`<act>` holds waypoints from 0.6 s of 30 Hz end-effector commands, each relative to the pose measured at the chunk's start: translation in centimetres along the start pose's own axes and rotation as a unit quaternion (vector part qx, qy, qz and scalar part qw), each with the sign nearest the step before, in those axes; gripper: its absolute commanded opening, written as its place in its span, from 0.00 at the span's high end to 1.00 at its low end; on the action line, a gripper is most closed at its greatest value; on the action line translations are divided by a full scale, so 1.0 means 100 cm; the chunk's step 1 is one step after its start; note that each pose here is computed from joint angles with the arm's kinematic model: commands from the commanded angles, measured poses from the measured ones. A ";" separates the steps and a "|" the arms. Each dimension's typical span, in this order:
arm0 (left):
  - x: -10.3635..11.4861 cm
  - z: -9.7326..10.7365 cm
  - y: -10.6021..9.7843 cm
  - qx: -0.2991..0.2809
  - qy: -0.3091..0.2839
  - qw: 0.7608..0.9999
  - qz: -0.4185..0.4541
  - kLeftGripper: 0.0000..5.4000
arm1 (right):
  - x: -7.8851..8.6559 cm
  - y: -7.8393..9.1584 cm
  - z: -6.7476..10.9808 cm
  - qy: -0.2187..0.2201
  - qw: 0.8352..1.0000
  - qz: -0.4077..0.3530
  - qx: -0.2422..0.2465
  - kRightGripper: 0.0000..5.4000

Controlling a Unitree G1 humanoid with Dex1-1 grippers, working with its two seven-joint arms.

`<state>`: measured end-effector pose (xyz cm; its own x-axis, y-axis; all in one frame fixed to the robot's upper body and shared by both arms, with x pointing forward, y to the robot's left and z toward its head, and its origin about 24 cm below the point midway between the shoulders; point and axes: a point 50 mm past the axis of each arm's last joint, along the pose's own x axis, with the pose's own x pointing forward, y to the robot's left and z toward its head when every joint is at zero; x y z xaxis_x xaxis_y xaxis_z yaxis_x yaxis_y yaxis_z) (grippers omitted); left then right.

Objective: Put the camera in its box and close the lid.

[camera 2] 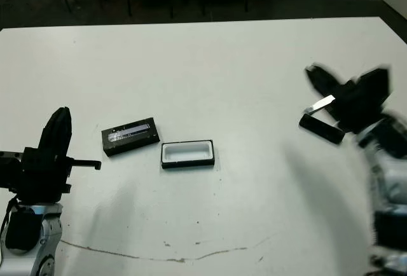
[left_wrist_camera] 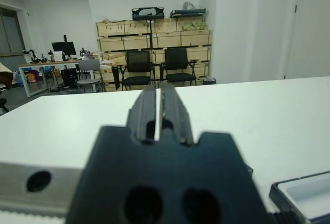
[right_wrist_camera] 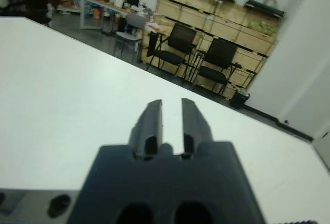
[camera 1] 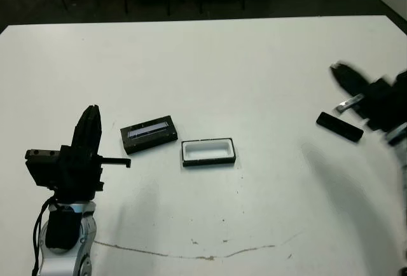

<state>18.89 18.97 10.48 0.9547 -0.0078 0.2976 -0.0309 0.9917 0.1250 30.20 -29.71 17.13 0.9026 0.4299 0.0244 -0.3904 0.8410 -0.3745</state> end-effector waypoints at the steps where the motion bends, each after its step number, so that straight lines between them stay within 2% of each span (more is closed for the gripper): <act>1: -0.005 -0.007 0.001 0.002 0.020 1.000 -0.003 1.00 | -0.003 -0.018 -0.004 0.033 0.999 0.040 -0.001 0.80; 5: -0.006 -0.009 0.000 -0.001 0.022 1.000 -0.001 1.00 | -0.008 -0.032 0.000 0.069 0.994 0.088 0.000 0.66; 10: -0.007 -0.009 0.001 0.005 0.020 1.000 0.000 1.00 | -0.012 -0.043 -0.011 0.106 0.985 0.131 0.024 0.50; 18: -0.010 -0.009 -0.001 0.006 0.031 1.000 0.001 1.00 | -0.013 -0.034 -0.040 0.120 0.979 0.148 0.064 0.25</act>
<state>18.70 18.92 10.21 0.9554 -0.0076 0.2953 -0.0320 0.9911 0.1290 31.07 -34.76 15.80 0.7756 0.5734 -0.2638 -0.6285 0.7404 -0.2383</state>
